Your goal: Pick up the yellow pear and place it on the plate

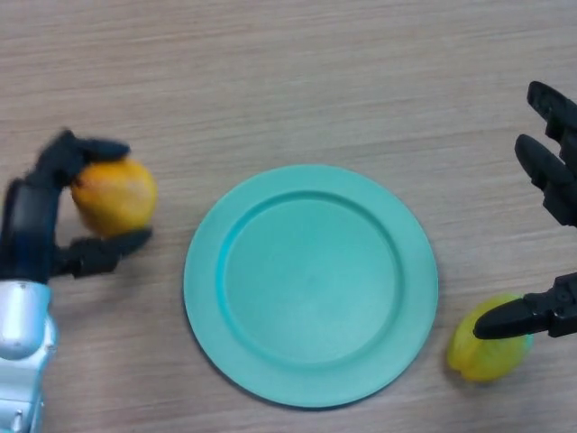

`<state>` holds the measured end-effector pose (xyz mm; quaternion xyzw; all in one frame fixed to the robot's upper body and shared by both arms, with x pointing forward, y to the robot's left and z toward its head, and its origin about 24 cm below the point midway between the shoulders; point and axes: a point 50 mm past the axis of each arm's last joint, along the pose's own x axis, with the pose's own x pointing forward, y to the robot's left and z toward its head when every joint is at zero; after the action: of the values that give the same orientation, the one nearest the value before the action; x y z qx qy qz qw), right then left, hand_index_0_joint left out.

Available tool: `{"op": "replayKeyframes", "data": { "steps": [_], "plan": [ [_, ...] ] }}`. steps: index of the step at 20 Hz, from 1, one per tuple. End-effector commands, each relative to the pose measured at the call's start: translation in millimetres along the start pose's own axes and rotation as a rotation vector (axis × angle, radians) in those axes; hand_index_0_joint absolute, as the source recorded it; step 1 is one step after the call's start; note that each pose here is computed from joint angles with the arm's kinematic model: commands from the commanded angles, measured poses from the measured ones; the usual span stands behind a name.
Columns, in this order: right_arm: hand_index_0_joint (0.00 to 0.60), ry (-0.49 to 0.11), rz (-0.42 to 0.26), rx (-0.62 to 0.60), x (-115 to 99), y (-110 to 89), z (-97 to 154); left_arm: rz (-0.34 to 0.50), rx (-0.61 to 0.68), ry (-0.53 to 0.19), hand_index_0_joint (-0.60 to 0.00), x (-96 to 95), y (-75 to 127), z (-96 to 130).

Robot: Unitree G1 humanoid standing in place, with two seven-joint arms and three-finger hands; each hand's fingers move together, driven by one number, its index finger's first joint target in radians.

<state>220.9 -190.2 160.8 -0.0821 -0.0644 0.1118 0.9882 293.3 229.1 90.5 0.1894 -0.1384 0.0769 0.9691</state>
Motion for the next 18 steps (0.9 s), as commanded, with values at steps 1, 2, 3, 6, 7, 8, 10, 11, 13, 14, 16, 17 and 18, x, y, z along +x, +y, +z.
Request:
{"op": "replayKeyframes", "data": {
  "steps": [1,2,3,6,7,8,10,11,13,14,16,17,18],
  "plan": [
    [0.0,-0.155,-0.032,-0.08,-4,-6.5,28,-0.048,-0.113,-0.121,-0.6,0.0,4,41],
    [0.0,-0.155,-0.031,-0.079,-5,-6.4,28,-0.081,-0.16,-0.098,-0.6,-3.1,-3,45],
    [0.0,-0.154,-0.03,-0.075,-5,-6.2,27,-0.139,-0.208,-0.085,-0.6,-10.3,-17,54],
    [0.0,-0.151,-0.035,-0.072,-5,-7.6,27,-0.238,-0.197,-0.09,-0.6,-25.6,-46,64],
    [0.0,-0.149,-0.037,-0.072,-6,-7.9,27,-0.257,-0.194,-0.104,-0.6,-29.7,-56,65],
    [0.0,-0.144,-0.036,-0.073,-6,-8.0,26,-0.279,-0.184,-0.108,-0.6,-32.2,-61,64],
    [0.0,-0.137,-0.037,-0.069,-6,-8.9,26,-0.354,-0.121,-0.172,-0.6,-41.6,-79,64],
    [0.0,-0.14,-0.04,-0.071,-7,-9.3,27,-0.388,-0.07,-0.2,-0.6,-45.0,-88,61],
    [0.0,-0.141,-0.041,-0.067,-7,-9.1,27,-0.412,-0.033,-0.241,-0.6,-45.7,-97,59],
    [0.0,-0.139,-0.039,-0.064,-7,-9.0,27,-0.425,-0.036,-0.241,-0.6,-46.1,-99,58],
    [0.0,-0.13,-0.035,-0.059,-8,-9.0,27,-0.426,-0.047,-0.258,-0.6,-44.1,-103,58],
    [0.0,-0.127,-0.037,-0.063,-9,-9.2,26,-0.419,-0.089,-0.256,-0.6,-43.3,-103,57],
    [0.0,-0.125,-0.038,-0.066,-9,-9.2,26,-0.429,-0.119,-0.234,-0.6,-43.7,-103,56]
  ]
}}
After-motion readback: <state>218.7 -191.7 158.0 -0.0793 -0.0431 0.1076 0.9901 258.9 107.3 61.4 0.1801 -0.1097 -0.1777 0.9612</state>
